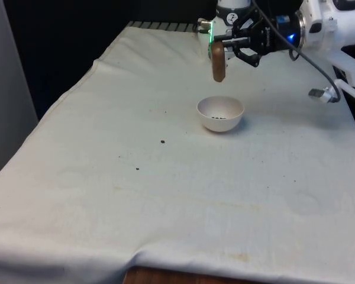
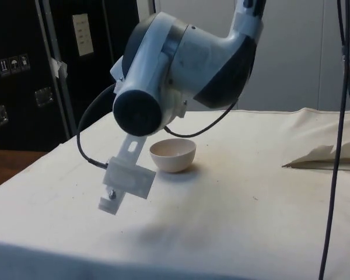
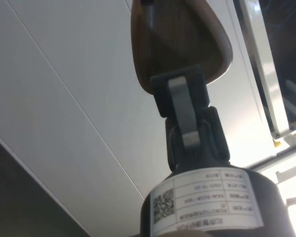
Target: Pour the coffee beans from the cup into the bowl.
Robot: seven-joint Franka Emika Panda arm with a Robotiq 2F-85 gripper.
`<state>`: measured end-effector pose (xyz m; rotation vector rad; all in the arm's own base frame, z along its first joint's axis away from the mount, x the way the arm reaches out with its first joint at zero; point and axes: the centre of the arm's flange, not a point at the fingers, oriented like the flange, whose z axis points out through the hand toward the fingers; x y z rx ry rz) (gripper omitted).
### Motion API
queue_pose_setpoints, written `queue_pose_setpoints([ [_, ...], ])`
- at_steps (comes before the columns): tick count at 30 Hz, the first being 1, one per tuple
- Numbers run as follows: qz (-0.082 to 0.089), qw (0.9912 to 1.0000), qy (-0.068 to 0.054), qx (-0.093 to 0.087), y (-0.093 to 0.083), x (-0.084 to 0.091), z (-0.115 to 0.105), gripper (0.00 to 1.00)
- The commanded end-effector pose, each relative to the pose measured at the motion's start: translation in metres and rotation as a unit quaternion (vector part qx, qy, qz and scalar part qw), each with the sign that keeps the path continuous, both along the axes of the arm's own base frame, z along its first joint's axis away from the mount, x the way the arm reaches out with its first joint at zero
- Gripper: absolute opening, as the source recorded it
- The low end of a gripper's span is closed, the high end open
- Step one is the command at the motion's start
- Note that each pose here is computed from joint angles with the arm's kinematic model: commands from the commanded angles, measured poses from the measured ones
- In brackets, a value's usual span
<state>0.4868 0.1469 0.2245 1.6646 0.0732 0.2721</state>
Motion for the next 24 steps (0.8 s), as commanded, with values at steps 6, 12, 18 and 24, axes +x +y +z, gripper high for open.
queue_pose_setpoints([
  [6, 0.0, 0.99979, -0.004, -0.02, 0.0008, 0.0021, -0.0077, 0.0],
  [12, 0.001, 0.99935, -0.006, -0.035, 0.0002, 0.002, -0.0076, 0.0],
  [18, 0.0, 0.99837, -0.008, -0.057, -0.0011, 0.0011, -0.0055, 0.0],
  [24, 0.0, 0.99694, -0.01, -0.078, -0.0011, 0.0001, -0.005, 0.0],
])
